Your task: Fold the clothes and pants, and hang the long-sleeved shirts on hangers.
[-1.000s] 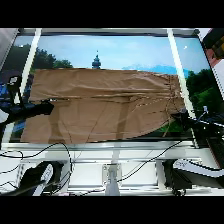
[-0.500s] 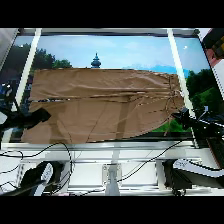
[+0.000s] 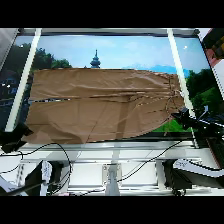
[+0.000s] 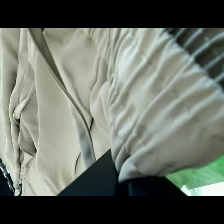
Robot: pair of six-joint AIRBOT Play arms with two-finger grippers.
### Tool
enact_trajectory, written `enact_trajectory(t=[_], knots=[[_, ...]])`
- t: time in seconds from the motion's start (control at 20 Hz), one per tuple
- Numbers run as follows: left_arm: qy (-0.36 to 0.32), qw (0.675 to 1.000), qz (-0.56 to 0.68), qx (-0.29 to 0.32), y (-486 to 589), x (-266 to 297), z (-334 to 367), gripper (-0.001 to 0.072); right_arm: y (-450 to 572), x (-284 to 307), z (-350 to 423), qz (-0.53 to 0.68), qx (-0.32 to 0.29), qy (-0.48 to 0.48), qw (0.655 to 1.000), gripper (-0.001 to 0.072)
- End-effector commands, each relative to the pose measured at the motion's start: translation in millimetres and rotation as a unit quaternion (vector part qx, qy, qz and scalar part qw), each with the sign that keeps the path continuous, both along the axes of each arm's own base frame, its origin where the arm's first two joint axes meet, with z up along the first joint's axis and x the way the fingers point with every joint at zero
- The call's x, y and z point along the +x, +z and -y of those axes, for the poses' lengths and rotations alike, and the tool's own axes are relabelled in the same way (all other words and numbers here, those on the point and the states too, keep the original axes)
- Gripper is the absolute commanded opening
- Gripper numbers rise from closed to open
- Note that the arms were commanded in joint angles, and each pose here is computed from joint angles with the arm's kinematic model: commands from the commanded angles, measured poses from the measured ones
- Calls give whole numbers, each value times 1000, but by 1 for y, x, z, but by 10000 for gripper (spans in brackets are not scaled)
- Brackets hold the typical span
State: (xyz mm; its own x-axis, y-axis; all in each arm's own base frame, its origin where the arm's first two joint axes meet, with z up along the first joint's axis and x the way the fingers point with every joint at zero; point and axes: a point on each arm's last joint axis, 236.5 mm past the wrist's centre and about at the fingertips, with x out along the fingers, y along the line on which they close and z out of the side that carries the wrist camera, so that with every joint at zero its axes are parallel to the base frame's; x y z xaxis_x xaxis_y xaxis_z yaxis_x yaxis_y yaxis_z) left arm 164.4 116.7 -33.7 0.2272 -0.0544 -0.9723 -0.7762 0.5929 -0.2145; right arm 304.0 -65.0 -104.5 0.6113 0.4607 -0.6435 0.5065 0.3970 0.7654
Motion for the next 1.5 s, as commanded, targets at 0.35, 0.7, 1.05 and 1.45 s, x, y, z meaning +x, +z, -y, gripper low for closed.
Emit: enact_trajectory(t=[0.35, 0.7, 1.05, 1.45], knots=[[38, 998, -26, -51, -46, -15, -9, 590, 0, 0, 0, 0, 1, 1, 1000, 41], [49, 998, 22, -34, -66, 3, -13, 585, 0, 0, 0, 0, 0, 0, 1000, 41], [27, 998, 36, -44, -83, 6, -1, 483, -1, 1, 2, 0, -3, -2, 1000, 41], [-8, 989, 140, -43, -57, 47, 5, 482, -1, 1, 2, 0, -5, -1, 1000, 41]])
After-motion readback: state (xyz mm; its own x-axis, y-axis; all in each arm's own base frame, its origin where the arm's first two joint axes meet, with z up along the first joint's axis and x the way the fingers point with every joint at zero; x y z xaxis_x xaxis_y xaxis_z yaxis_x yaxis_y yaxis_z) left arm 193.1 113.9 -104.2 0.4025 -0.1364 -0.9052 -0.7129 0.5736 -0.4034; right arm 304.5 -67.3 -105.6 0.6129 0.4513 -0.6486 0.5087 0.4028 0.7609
